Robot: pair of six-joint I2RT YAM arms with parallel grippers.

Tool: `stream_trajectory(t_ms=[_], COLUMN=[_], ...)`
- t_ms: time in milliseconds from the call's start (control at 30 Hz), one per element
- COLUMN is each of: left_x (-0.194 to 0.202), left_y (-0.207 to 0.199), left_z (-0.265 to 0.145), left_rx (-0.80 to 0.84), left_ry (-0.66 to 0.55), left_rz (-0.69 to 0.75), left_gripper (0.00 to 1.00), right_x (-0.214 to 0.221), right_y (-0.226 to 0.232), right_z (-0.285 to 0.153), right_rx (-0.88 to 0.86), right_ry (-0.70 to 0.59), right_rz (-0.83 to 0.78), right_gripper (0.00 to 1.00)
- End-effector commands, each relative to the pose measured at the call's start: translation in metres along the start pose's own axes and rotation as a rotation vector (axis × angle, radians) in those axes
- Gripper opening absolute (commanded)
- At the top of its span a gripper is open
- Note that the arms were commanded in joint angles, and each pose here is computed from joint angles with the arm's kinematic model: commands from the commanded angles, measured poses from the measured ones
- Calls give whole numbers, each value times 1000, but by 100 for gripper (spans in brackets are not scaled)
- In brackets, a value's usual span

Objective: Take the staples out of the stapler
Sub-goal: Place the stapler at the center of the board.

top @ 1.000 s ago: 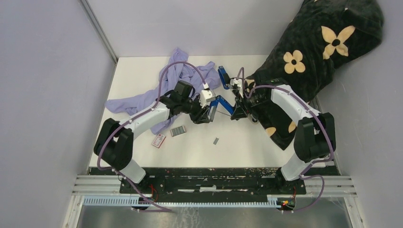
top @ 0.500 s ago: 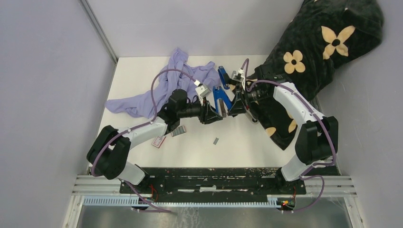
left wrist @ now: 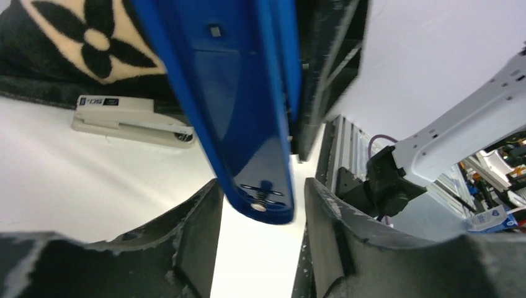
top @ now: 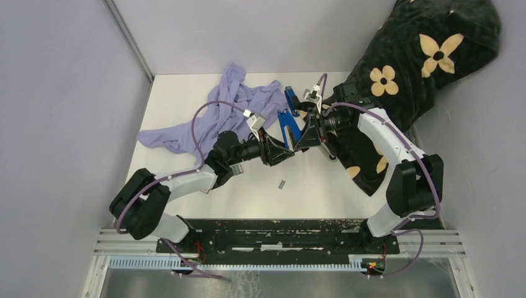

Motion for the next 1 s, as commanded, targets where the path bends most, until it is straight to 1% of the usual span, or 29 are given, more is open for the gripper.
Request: stream_trajectory(t_ms=[0, 67, 100, 200, 400, 500, 833, 967], left_x=[-39, -39, -39, -41, -48, -52, -55, -56], left_y=[-29, -26, -24, -19, -13, -12, 3, 6], left_z=[-11, -18, -21, -32, -59, -73, -107, -110], left_rx=[38, -14, -39, -115, -280, -354, -583, -608], left_ry=[-180, -195, -198, -203, -222, -236, -254, -265], left_rz=[114, 122, 129, 147, 154, 158, 148, 146], left_gripper=[66, 81, 85, 90, 95, 99, 99, 99], right_x=[-30, -30, -29, -27, -25, -24, -17, -14], right_y=[26, 25, 24, 20, 14, 11, -2, -7], right_z=[-7, -6, -6, -5, -5, -6, -12, -14], right_rx=[-82, -79, -76, -64, -19, 13, 143, 189], right_ry=[-81, -82, -82, -85, -77, -68, -12, 10], right_rz=[-58, -57, -56, -42, -25, -21, -26, -29], right_gripper=[1, 1, 1, 1, 1, 1, 1, 1])
Point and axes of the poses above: each gripper's point midway between its finger pads, its own z axis out along the fingers, its own y axis along the line the jaws close on, x = y × z, the point moved 4 cm from there along -z, back along the fingers, and after that the axes turned 3 degrees about z, right-handed, at the moved point
